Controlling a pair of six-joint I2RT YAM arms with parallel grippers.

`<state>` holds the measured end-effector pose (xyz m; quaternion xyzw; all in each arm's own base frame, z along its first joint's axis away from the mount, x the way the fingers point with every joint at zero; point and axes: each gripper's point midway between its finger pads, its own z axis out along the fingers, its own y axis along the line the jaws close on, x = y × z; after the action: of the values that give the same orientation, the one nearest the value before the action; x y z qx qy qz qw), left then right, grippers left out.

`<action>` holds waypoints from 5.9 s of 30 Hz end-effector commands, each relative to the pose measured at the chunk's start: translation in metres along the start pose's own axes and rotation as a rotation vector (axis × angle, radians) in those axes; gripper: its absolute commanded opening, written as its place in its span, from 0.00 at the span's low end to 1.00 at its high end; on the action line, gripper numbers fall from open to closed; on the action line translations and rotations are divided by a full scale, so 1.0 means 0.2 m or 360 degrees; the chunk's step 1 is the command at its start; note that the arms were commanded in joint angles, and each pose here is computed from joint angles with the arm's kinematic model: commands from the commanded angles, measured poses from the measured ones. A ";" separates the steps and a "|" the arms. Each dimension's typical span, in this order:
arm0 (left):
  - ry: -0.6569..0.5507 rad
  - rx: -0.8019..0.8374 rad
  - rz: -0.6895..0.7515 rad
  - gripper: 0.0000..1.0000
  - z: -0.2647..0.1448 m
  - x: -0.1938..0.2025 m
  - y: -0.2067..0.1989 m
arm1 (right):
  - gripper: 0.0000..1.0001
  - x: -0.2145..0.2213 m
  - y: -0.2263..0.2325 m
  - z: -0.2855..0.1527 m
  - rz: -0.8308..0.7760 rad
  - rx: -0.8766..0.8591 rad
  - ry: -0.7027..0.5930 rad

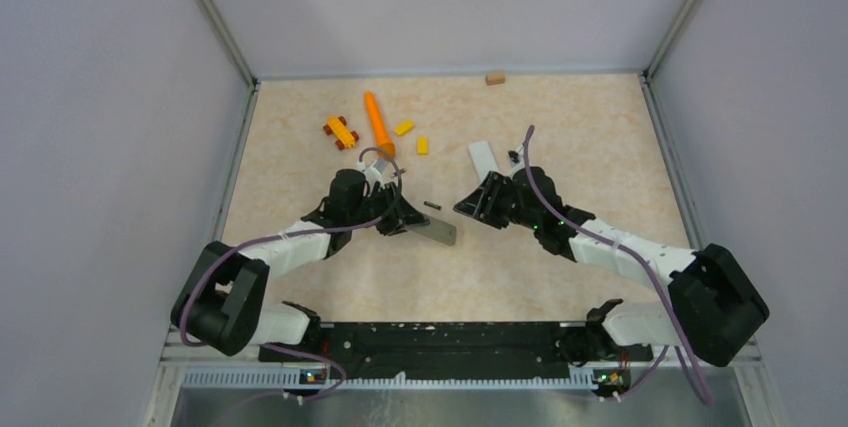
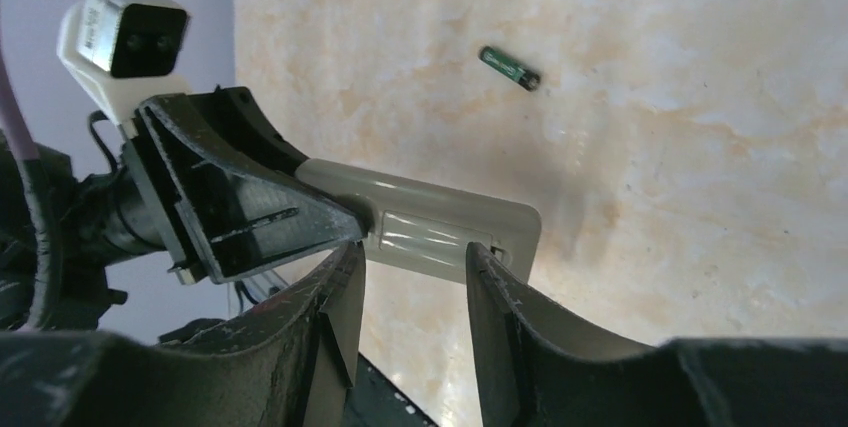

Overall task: Load the batteries into the remote control
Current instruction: Remove the battery cover from the remote control.

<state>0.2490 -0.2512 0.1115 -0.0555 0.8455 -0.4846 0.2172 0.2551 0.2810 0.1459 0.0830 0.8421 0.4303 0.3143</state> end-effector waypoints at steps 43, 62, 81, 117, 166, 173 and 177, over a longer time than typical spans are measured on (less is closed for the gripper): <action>0.0131 -0.0191 -0.0017 0.00 0.07 0.10 0.24 | 0.41 0.40 -0.24 0.22 0.0423 0.0011 0.0209; 0.0173 -0.0203 -0.0049 0.00 0.05 0.14 0.27 | 0.37 0.34 -0.21 0.21 0.0340 0.0023 0.0143; 0.0167 -0.0215 -0.0058 0.00 0.07 0.13 0.27 | 0.29 0.32 -0.18 0.22 0.0303 -0.0012 0.0134; 0.0219 -0.0243 -0.0166 0.00 0.05 0.28 0.33 | 0.19 0.28 0.18 0.11 0.0603 -0.0923 0.0083; 0.0199 -0.0431 -0.0090 0.00 0.01 0.26 0.41 | 0.17 0.10 0.06 0.08 0.0399 -0.0813 -0.0174; 0.0244 -0.0405 -0.0047 0.00 0.01 0.25 0.38 | 0.21 0.11 -0.07 0.21 0.0311 -0.0556 -0.0148; 0.0317 -0.0415 0.0033 0.00 -0.02 0.25 0.36 | 0.29 0.06 -0.18 0.25 0.0201 -0.0298 -0.0192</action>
<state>0.2419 -0.2456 0.0740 -0.0530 0.8739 -0.4437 0.1913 0.2633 0.3028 0.0822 0.1577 0.7522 0.5672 0.2961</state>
